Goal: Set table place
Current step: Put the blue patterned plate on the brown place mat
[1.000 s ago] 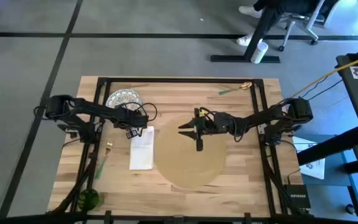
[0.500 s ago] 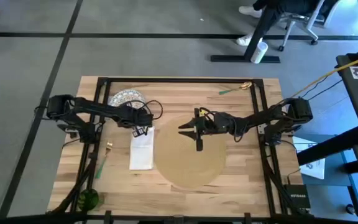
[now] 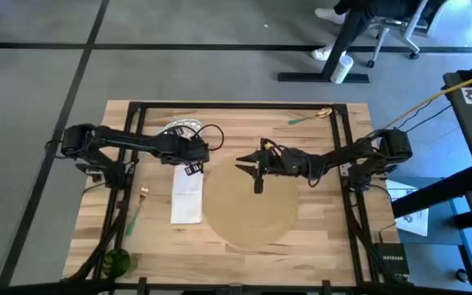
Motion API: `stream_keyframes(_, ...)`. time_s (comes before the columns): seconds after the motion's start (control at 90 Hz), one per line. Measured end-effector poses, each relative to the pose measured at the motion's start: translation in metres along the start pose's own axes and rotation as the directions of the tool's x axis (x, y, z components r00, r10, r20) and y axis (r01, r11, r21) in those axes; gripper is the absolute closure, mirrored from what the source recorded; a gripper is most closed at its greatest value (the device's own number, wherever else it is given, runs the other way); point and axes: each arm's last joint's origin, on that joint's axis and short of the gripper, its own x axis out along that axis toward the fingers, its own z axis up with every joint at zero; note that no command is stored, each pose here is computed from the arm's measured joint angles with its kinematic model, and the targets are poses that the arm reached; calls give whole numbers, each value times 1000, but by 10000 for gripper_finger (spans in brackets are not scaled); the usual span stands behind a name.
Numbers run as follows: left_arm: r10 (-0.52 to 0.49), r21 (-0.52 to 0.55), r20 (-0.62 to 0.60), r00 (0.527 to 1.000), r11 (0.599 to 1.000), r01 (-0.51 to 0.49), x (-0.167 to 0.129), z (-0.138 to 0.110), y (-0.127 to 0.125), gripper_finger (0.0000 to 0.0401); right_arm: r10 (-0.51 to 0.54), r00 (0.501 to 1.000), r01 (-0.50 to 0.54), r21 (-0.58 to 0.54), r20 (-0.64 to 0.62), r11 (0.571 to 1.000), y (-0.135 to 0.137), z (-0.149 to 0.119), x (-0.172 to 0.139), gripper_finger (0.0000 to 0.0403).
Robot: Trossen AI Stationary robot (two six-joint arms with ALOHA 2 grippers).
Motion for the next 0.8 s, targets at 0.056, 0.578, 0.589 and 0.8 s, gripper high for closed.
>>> stream_keyframes(0.056,0,6,14,1000,1000,0,-3,2,-1,400,-109,993,109,1,-46,994,-6,-5,0,315)
stream_keyframes(0.578,-32,12,120,992,999,31,-30,19,-8,401,-330,913,354,63,-240,933,-61,-23,2,315)
stream_keyframes(0.589,-33,11,124,992,999,32,-31,20,-9,401,-333,911,357,61,-244,932,-62,-23,2,315)
stream_keyframes(0.8,-66,13,219,974,998,64,-48,31,-14,401,-363,891,392,58,-274,918,-72,-24,-1,315)
